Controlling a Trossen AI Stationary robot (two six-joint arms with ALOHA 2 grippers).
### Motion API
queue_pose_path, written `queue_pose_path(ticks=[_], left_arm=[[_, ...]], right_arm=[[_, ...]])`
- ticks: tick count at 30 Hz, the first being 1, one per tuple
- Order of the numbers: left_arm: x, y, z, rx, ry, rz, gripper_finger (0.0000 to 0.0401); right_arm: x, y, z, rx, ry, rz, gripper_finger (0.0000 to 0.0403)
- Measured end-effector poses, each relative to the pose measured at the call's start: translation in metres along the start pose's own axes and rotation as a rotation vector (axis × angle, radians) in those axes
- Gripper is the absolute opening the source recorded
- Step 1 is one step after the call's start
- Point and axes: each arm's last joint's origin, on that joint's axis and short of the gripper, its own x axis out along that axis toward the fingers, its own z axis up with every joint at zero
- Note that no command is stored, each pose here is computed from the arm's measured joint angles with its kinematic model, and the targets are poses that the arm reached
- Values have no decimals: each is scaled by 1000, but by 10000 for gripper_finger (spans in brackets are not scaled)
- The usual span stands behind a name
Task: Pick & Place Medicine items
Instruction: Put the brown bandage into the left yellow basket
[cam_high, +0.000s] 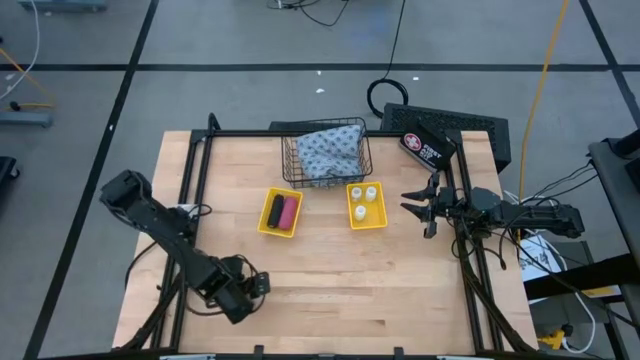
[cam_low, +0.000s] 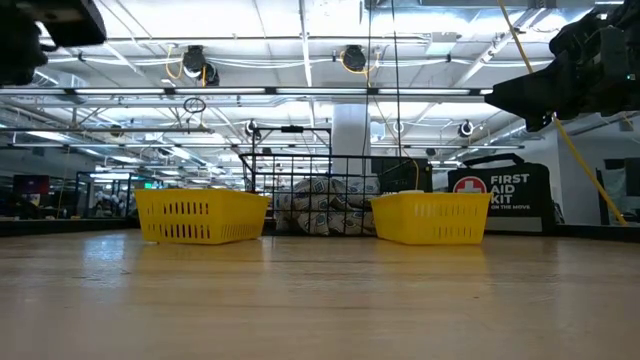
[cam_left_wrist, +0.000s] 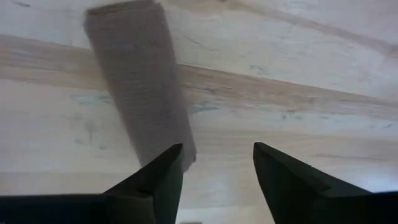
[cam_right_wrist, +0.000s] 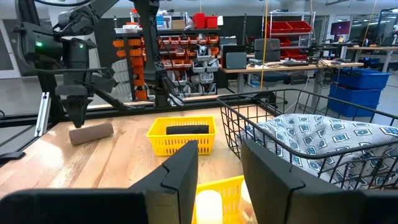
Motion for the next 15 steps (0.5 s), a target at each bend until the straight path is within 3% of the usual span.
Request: queue_pose_path(ticks=[9, 12, 15], left_arm=[[27, -3, -1, -12, -1, 127, 164], [28, -2, -1, 8, -19, 98, 151], [30, -5, -2, 92, -64, 0, 141]], right_arm=[[0, 0, 0, 0, 0, 0, 114], [0, 0, 0, 0, 0, 0, 114], [0, 0, 0, 0, 0, 0, 114]])
